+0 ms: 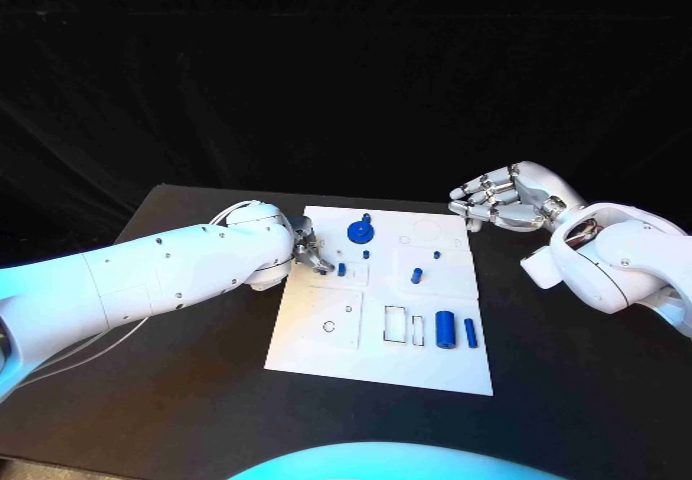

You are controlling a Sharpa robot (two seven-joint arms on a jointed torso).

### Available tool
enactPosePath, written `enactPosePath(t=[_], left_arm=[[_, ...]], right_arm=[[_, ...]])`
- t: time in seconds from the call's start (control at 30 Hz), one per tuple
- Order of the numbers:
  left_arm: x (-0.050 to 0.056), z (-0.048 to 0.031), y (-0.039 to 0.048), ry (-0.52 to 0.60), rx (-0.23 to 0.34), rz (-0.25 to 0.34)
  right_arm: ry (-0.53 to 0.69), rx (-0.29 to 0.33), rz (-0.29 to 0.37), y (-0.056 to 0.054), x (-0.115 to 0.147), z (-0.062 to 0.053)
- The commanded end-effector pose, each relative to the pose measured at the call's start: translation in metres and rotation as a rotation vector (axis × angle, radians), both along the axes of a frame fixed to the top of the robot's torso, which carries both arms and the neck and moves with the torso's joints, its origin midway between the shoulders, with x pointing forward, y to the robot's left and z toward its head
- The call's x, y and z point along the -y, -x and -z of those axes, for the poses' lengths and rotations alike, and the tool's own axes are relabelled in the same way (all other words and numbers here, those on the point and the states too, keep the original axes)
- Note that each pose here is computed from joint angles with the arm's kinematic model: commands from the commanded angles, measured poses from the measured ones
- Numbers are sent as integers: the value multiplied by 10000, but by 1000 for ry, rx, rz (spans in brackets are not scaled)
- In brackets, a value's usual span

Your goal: Assemble the parts on the task board

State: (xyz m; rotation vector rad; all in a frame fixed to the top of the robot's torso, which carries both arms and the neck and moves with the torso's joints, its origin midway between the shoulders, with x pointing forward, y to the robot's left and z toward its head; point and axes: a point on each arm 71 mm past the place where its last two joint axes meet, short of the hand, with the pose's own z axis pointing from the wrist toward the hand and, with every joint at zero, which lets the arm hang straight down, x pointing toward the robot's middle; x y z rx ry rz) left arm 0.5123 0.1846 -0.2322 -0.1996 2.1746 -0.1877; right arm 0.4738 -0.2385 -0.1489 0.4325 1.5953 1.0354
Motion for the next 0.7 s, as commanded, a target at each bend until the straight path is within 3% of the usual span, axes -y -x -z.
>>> enactPosePath(t=[0.03, 0.7], left_arm=[[8, -2, 0, 0, 4, 1], [8, -13, -9, 0, 8, 0]], right_arm=[[4, -2, -14, 5, -13, 5], [5, -3, -14, 3, -11, 7]])
